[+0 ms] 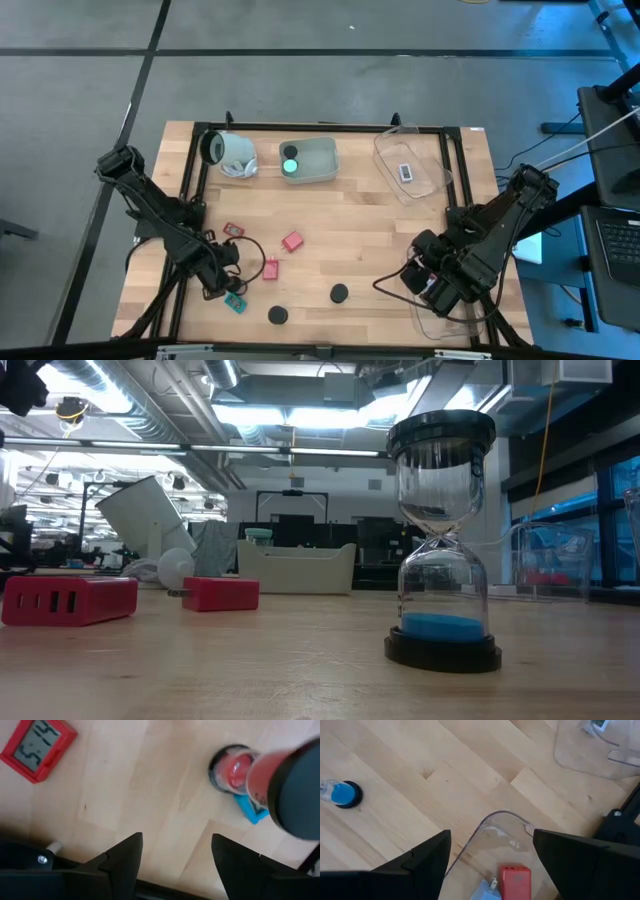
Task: Pick & Place Office items
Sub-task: Put the red hourglass into the gray bin
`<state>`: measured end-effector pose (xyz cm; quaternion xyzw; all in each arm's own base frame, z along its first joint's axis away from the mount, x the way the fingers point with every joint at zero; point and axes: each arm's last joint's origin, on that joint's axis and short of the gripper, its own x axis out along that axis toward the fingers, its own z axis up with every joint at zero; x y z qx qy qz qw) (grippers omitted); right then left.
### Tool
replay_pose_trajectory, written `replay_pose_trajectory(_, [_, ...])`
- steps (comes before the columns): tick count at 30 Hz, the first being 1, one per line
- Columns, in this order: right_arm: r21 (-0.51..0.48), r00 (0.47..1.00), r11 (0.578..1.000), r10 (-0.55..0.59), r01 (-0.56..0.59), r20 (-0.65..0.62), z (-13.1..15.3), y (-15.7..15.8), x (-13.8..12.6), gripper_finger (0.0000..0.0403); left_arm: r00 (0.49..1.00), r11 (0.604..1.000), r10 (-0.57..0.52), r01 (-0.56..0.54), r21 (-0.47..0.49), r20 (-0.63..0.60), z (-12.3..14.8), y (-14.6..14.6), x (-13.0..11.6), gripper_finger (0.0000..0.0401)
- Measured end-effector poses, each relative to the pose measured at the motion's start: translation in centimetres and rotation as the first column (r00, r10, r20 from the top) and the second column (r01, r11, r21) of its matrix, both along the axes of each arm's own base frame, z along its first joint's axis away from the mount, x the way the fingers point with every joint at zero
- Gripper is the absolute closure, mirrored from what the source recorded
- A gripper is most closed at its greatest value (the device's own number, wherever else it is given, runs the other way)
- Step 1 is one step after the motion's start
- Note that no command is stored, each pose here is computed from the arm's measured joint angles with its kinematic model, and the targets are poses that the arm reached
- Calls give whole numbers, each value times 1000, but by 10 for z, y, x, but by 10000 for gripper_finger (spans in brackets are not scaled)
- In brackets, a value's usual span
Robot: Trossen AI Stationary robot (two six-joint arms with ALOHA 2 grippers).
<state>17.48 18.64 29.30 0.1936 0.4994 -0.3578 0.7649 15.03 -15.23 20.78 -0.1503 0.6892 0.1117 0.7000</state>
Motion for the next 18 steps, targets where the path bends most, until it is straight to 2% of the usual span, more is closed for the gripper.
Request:
replay_pose_trajectory(3, [-33, 990, 991, 128, -130, -53, 0, 0, 0, 117, 999, 999, -37, 37, 1, -2, 0, 2, 1, 173])
replay_pose_trajectory(6, [-94, 955, 953, 278, -288, -106, 1, -2, 2, 117, 1000, 1000, -32, 32, 2, -2, 0, 4, 4, 179])
replay_pose_trajectory(8, [-176, 942, 926, 322, -335, -100, 3, -6, 4, 117, 1000, 1000, -21, 21, 2, -1, 0, 6, 5, 184])
replay_pose_trajectory(10, [-238, 934, 903, 348, -357, -78, 8, -12, 1, 117, 1000, 1000, -15, 15, 4, 1, 0, 7, 7, 188])
replay_pose_trajectory(13, [-278, 933, 893, 357, -354, -44, 13, -25, -9, 117, 1000, 999, -28, 28, 18, 13, 0, 9, 8, 193])
replay_pose_trajectory(18, [-261, 947, 929, 299, -261, 118, 10, -56, -37, 117, 999, 999, -34, 34, 28, 21, 0, 13, 11, 200])
